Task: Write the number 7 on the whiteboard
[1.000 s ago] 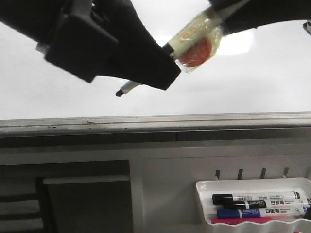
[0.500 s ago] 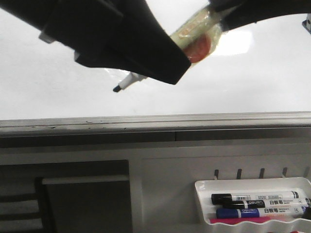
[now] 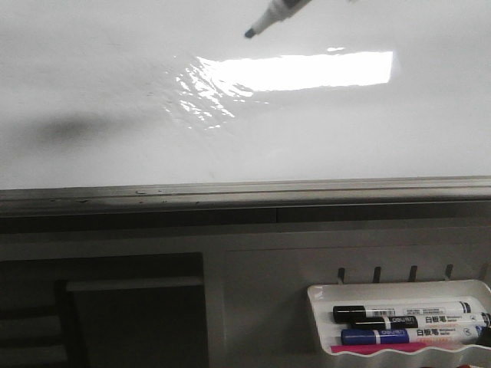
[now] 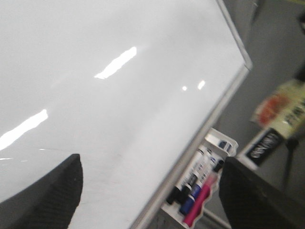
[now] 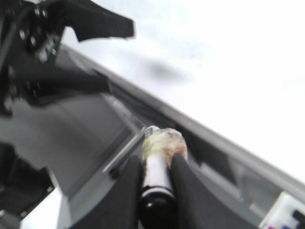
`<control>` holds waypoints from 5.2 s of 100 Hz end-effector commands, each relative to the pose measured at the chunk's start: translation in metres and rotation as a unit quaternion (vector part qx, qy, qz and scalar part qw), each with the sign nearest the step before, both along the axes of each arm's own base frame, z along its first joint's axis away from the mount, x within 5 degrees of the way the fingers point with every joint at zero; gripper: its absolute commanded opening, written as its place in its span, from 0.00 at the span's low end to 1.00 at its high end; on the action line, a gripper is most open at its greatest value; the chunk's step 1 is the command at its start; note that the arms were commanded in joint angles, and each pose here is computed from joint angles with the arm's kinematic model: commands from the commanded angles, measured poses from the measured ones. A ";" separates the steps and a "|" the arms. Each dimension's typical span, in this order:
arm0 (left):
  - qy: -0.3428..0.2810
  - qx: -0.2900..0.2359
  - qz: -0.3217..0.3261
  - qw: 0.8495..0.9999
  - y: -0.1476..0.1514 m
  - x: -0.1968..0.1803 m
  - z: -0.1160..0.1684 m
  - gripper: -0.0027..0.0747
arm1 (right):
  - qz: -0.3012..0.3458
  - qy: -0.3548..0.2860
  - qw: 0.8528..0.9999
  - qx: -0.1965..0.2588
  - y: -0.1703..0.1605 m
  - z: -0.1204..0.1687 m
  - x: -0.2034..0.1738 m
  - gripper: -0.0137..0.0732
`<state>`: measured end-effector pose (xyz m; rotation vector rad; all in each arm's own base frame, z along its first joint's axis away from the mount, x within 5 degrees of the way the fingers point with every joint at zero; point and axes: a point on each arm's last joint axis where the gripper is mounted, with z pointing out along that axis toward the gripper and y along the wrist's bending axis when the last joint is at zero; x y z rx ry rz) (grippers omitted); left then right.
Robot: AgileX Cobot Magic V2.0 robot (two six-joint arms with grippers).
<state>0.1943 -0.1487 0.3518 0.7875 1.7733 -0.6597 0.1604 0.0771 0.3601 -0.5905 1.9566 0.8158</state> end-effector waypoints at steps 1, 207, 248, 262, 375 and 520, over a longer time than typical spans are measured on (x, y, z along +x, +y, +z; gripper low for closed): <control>-0.008 -0.078 0.069 0.994 0.024 0.003 0.025 0.74 | -0.048 -0.058 0.997 0.017 -0.006 0.010 -0.010 0.10; 0.044 -0.165 0.255 0.952 0.086 -0.014 -0.018 0.74 | -0.210 -0.110 0.971 -0.032 0.011 -0.033 0.093 0.10; 0.045 -0.165 0.253 0.952 0.086 -0.014 -0.018 0.74 | -0.206 -0.091 0.974 -0.032 0.009 -0.046 0.082 0.10; 0.045 -0.165 0.251 0.953 0.086 -0.014 -0.018 0.74 | -0.199 -0.066 0.977 -0.035 0.006 -0.065 0.067 0.10; -0.045 0.060 -0.153 0.985 -0.026 -0.032 -0.034 0.74 | 0.081 0.050 0.995 -0.024 0.041 0.000 0.032 0.10; -0.029 0.080 -0.080 0.993 -0.046 0.001 -0.038 0.01 | 0.079 0.058 0.994 -0.042 0.031 0.001 0.034 0.81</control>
